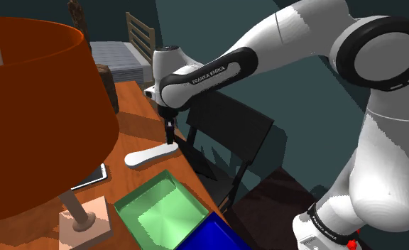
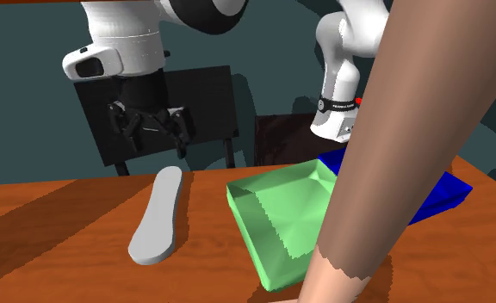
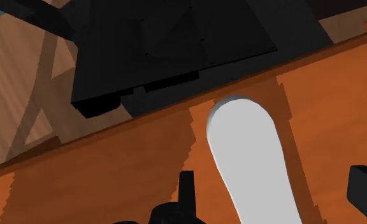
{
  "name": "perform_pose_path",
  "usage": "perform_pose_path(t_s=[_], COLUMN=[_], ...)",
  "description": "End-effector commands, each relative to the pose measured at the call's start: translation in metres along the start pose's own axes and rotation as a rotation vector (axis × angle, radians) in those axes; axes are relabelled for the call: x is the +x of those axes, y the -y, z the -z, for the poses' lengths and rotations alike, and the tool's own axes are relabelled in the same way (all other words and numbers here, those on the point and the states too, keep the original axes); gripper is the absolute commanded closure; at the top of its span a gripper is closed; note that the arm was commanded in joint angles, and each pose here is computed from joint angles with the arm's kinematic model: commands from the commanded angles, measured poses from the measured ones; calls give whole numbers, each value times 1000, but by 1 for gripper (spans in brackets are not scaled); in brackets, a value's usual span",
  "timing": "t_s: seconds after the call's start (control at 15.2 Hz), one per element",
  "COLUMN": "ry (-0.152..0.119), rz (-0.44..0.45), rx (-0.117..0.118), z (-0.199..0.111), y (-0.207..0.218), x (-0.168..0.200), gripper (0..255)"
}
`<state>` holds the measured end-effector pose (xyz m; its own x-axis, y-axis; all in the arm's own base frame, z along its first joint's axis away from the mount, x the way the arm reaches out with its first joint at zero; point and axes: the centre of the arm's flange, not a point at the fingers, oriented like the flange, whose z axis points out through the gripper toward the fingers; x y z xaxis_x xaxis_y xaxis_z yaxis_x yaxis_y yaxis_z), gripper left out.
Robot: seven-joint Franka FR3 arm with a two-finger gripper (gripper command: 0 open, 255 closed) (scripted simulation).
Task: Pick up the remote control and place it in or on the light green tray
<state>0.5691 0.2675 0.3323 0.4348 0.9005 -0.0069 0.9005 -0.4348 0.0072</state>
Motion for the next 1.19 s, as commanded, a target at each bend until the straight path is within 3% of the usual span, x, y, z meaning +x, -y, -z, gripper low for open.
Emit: perform_pose_path(t_s=[0.0, 0.2, 0.73, 1.12], ry=[-4, -9, -9, -9], rz=[71, 167, 168, 167], rx=[2, 5, 5, 5], z=[-10, -27, -67, -67], y=[6, 18, 18, 18], x=[23, 53, 53, 53], gripper=[0, 0, 0, 0])
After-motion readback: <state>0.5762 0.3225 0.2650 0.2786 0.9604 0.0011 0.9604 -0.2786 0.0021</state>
